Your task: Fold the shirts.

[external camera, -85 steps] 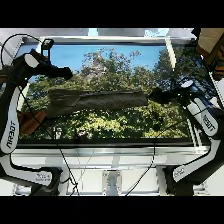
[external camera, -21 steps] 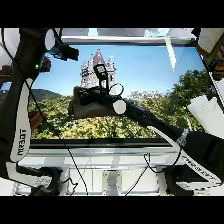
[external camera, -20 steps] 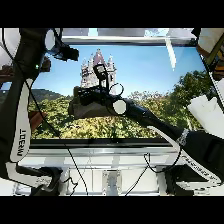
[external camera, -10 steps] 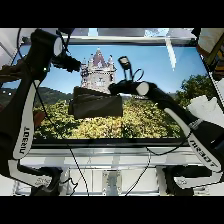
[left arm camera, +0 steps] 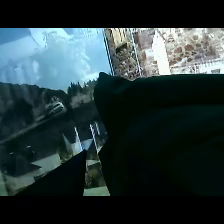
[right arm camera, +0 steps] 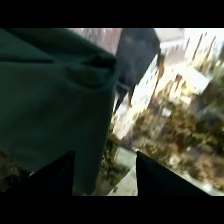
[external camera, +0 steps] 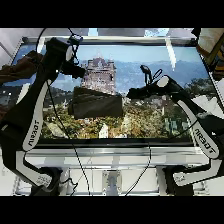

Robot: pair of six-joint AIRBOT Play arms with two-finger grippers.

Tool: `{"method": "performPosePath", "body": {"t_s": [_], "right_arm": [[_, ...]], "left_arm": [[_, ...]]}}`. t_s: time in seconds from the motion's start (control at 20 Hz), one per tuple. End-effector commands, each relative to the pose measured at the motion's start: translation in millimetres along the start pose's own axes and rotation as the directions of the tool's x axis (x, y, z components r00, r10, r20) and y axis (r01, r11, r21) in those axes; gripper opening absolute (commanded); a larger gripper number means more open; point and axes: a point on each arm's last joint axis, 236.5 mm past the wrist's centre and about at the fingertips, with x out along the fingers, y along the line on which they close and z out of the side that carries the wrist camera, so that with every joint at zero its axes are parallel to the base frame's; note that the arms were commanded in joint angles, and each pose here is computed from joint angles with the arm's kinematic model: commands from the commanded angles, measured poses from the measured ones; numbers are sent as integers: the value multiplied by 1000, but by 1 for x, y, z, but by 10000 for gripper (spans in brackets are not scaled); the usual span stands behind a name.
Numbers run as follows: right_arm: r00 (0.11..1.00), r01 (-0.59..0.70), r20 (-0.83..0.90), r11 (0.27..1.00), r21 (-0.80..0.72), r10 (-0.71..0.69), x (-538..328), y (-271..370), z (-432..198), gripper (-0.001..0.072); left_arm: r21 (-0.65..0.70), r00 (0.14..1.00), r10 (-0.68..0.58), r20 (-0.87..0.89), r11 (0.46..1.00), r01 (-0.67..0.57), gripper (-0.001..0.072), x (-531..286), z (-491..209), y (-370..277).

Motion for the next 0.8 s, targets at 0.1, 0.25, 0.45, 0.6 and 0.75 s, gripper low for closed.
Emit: {"method": "performPosePath", "body": {"t_s": [0.1, 0.25, 0.45, 0.6, 0.75], "right_arm": [[976, -131, -150, 974, 185, 159, 57, 14, -46, 443], [954, -250, -119, 947, 200, 277, 87, 48, -48, 442], [960, -258, -82, 960, 107, 267, 109, 61, -47, 101], [959, -283, -11, 959, 14, 283, 101, 69, -19, 21], [948, -291, 106, 952, -98, 301, 58, 82, 44, 21]], "left_arm": [[8, 999, -12, -35, 1000, 13, 298, 17, -4, -8], [9, 999, -12, -36, 1000, 12, 298, 18, -4, -8], [9, 999, -10, -37, 1000, 11, 298, 18, -5, -7], [9, 999, -10, -37, 1000, 10, 298, 18, -5, -7], [9, 999, -10, -37, 1000, 10, 298, 18, -5, -7]]}}
